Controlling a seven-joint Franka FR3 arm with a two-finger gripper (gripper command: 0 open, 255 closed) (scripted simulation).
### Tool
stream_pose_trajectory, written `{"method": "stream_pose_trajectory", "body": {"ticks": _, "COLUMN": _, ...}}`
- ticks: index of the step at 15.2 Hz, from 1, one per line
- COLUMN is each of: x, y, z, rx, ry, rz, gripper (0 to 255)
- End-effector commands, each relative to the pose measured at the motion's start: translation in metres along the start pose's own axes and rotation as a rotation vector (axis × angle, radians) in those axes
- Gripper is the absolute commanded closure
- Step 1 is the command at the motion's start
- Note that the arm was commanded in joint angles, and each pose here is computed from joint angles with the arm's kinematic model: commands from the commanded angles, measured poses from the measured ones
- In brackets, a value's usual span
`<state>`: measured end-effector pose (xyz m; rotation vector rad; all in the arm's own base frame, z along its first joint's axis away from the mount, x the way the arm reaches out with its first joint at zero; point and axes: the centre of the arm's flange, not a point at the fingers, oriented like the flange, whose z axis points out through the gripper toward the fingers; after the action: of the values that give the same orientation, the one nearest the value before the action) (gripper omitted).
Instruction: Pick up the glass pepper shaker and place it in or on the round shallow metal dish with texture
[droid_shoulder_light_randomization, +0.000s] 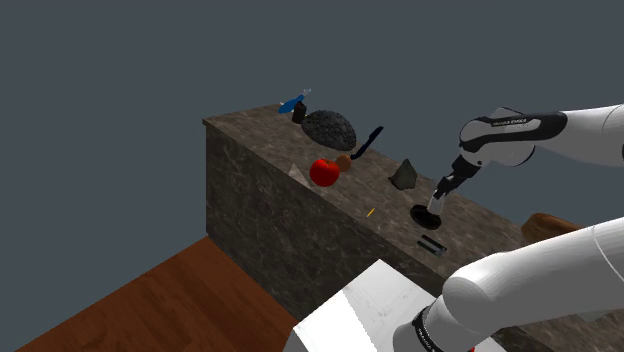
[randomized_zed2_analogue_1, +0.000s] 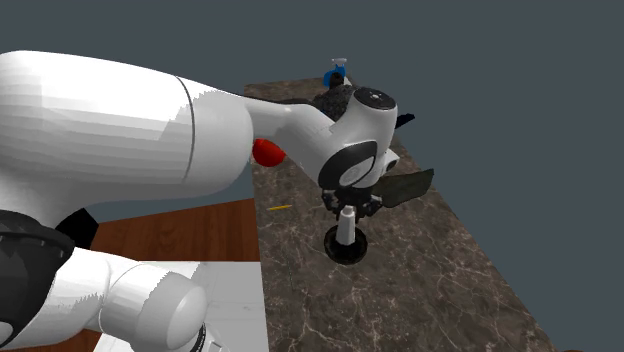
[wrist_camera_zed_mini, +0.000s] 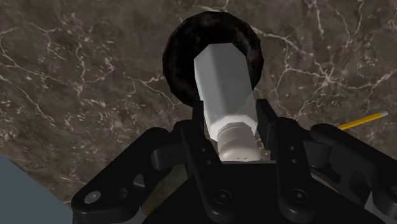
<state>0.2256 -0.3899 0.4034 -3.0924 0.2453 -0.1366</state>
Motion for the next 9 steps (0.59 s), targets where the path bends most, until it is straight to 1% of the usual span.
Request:
{"method": "stream_pose_trajectory", "body": {"ticks": 1, "x": -0.0006, "y": 0.0, "z": 0.0042, "rx": -0.001, "ry": 0.001, "rz": 0.0, "gripper": 255}}
{"method": "stream_pose_trajectory", "body": {"ticks": 7, "x": -0.0006, "y": 0.0, "z": 0.0042, "rx": -0.001, "ry": 0.001, "rz": 0.0, "gripper": 255}}
{"method": "stream_pose_trajectory", "body": {"ticks": 8, "x": -0.0006, "y": 0.0, "z": 0.0042, "rx": -0.001, "ry": 0.001, "rz": 0.0, "gripper": 0}}
{"method": "stream_pose_trajectory", "body": {"ticks": 9, "x": -0.0006, "y": 0.0, "z": 0.0042, "rx": -0.001, "ry": 0.001, "rz": 0.0, "gripper": 0}}
